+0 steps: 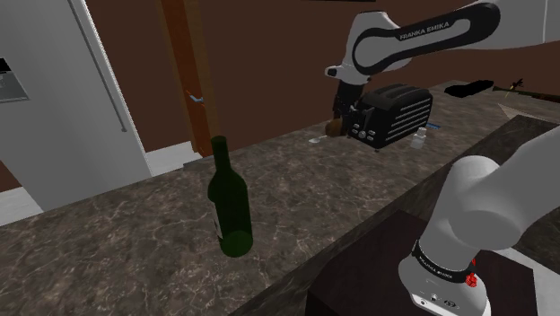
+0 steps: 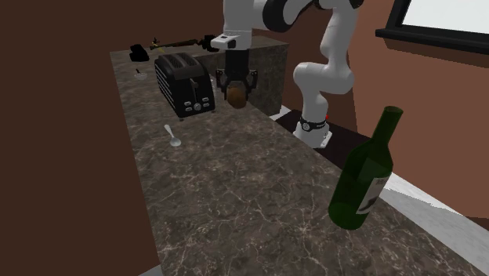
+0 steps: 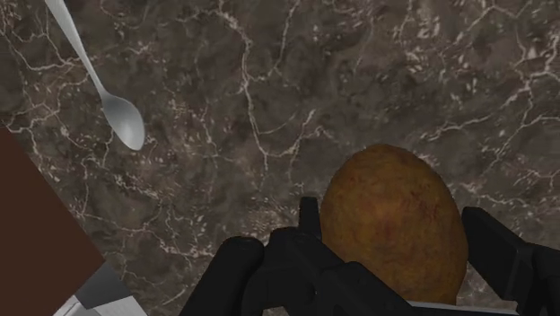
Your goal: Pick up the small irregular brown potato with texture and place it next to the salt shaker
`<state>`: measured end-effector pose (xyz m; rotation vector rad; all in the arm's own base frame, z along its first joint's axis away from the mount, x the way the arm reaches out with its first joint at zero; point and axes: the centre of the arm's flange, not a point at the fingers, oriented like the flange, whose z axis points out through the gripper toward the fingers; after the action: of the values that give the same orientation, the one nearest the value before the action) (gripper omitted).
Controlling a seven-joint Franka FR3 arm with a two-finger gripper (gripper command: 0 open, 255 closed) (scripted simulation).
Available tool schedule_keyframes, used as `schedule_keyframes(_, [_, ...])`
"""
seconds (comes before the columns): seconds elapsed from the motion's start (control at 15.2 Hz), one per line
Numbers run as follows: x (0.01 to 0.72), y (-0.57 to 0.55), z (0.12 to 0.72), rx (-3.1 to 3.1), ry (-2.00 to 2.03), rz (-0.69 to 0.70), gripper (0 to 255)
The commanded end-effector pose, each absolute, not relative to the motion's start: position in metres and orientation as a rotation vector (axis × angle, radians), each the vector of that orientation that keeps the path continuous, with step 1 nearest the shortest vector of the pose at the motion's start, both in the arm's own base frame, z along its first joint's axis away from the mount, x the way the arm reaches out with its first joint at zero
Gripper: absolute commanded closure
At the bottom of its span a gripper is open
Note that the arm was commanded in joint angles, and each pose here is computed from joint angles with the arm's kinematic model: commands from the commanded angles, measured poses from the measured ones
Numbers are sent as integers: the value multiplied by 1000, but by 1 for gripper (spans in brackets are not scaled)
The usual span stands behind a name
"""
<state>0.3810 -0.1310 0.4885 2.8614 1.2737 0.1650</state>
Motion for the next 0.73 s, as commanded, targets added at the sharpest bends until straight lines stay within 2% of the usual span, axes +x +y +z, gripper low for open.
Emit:
schedule_keyframes(0.0, [360,-151,491,2860,1275,165,255])
schedule_keyframes(0.66, [274,-251,491,2860,1275,165,255])
